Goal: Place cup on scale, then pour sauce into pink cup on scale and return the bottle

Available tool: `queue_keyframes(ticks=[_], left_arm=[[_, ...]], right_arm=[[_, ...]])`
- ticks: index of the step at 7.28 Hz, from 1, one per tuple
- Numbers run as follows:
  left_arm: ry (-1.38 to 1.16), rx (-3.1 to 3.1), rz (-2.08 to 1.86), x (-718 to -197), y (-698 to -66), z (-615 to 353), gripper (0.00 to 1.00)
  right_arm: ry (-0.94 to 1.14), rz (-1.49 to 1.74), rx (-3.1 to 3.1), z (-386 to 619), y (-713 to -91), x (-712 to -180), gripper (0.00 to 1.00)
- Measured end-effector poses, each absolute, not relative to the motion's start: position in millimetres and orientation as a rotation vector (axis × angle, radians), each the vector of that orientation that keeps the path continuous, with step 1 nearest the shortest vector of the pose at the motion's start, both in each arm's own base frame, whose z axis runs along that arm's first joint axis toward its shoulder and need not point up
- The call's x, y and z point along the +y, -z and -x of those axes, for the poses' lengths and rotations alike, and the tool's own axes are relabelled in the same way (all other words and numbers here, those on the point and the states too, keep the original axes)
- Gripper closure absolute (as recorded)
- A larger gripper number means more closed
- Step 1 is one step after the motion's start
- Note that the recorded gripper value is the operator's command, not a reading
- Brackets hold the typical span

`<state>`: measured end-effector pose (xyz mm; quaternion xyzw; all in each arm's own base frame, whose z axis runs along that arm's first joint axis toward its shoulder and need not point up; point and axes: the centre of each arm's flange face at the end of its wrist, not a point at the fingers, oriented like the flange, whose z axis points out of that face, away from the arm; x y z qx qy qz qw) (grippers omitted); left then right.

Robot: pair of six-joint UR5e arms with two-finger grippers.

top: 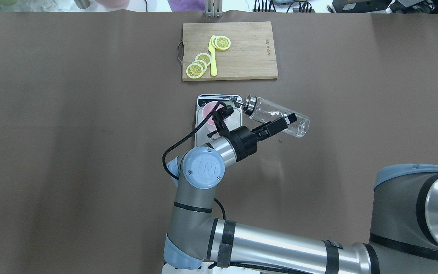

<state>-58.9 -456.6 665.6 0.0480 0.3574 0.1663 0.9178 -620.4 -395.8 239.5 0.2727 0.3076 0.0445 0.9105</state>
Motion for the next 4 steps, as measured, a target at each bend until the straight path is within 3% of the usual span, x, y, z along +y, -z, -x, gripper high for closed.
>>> queue_keyframes(ticks=[4], left_arm=[[-0.341, 0.735, -0.098, -456.1, -666.1, 59.0, 0.02]], right_arm=[[-0.082, -0.555, 0.7, 619.0, -237.6, -391.9, 1.0]])
